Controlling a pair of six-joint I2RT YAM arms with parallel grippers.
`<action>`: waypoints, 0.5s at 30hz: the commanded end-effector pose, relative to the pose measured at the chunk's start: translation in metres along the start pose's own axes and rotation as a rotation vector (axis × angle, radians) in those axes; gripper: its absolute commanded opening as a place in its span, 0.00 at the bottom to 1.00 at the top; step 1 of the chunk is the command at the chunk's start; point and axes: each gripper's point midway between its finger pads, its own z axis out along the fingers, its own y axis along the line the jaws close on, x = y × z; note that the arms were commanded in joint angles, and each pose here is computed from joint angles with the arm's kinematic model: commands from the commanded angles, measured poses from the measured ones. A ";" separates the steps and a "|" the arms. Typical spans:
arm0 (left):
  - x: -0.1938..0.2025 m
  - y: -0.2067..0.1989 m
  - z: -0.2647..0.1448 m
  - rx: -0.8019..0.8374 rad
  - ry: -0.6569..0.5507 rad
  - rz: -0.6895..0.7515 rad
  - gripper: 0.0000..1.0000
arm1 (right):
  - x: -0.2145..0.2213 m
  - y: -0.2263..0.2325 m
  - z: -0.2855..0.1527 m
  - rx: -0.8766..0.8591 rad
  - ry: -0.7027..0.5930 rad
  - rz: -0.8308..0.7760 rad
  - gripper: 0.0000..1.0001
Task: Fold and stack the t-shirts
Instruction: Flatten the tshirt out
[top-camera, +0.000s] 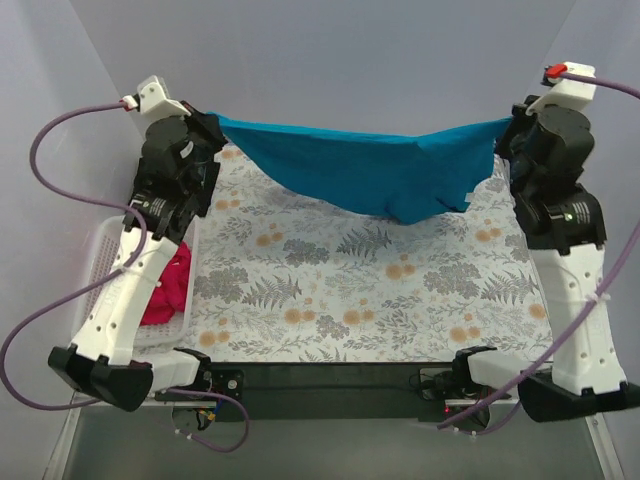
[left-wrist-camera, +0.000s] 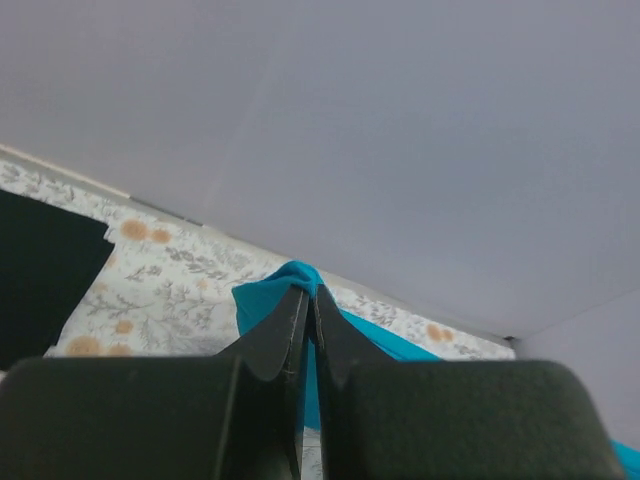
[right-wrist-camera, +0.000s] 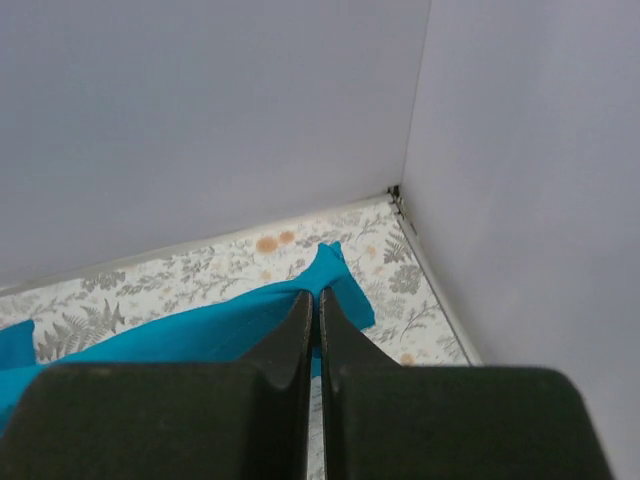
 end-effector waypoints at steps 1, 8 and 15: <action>-0.066 -0.012 -0.058 0.092 -0.115 -0.032 0.00 | -0.038 -0.028 -0.041 0.045 -0.121 -0.056 0.01; -0.114 -0.026 -0.143 0.288 -0.208 -0.017 0.00 | -0.088 -0.061 -0.125 0.018 -0.342 -0.065 0.01; -0.129 -0.041 -0.175 0.372 -0.159 -0.013 0.00 | -0.134 -0.075 -0.172 0.004 -0.488 -0.098 0.01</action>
